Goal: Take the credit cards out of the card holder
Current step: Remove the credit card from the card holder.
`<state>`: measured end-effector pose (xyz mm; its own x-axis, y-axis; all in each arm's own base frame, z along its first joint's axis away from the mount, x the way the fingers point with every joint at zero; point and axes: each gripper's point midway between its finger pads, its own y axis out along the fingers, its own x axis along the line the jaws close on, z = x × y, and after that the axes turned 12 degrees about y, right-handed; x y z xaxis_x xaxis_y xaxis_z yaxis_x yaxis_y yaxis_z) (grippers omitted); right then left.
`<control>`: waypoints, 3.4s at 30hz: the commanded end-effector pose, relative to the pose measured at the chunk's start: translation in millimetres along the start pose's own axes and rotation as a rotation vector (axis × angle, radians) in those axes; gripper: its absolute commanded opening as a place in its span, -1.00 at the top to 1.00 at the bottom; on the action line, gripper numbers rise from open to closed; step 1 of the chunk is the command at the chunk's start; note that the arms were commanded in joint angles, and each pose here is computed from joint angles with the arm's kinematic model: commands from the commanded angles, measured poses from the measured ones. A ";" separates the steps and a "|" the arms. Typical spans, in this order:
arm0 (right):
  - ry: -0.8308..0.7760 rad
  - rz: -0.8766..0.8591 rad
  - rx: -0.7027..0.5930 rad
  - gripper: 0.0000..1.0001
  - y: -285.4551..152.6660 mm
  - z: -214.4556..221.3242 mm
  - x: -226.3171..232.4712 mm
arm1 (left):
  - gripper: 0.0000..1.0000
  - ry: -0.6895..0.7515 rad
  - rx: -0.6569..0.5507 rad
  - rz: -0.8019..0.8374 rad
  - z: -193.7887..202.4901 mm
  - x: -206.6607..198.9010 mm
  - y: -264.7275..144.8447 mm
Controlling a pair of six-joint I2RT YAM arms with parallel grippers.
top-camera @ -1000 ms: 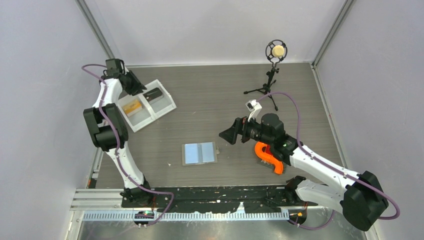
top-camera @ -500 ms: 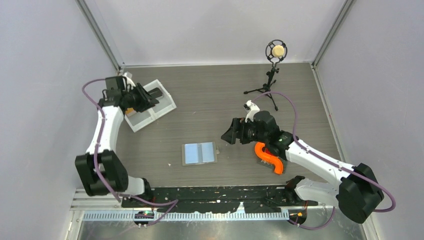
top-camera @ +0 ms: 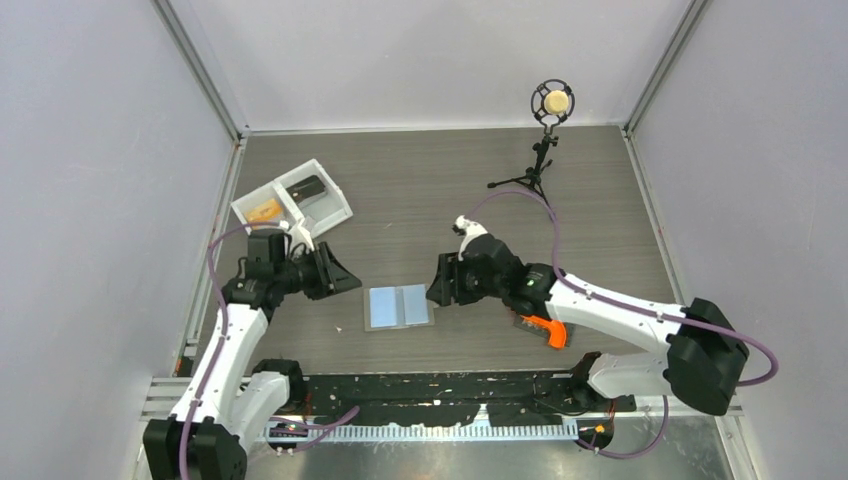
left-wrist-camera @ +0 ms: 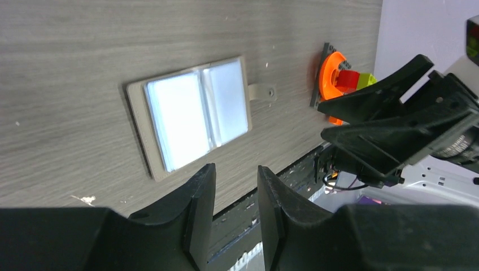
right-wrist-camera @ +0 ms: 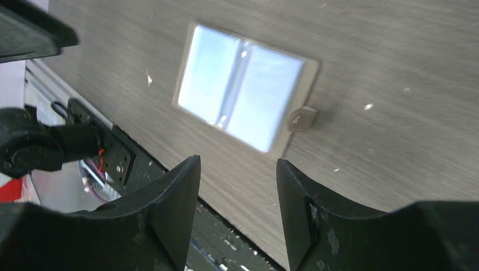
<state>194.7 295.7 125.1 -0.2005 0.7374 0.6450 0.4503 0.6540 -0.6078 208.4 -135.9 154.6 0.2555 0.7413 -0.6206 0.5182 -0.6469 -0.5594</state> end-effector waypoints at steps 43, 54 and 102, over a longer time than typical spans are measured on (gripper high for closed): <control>0.027 0.069 0.054 -0.21 87.9 30.1 17.1 | 0.40 -0.137 0.205 -0.024 77.9 54.1 79.5; 0.073 -0.077 0.051 -0.15 81.4 22.8 53.5 | 0.44 -0.137 0.213 -0.019 83.9 51.1 82.5; -0.007 0.068 0.061 -0.10 82.0 16.7 9.1 | 0.41 -0.078 0.160 -0.161 75.3 60.7 60.5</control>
<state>197.0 378.3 63.2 -0.1700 0.7401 0.6506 0.3465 0.6630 -0.6637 185.6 -146.6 34.5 0.0827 0.8054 -0.5869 0.3884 -0.5684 -0.7253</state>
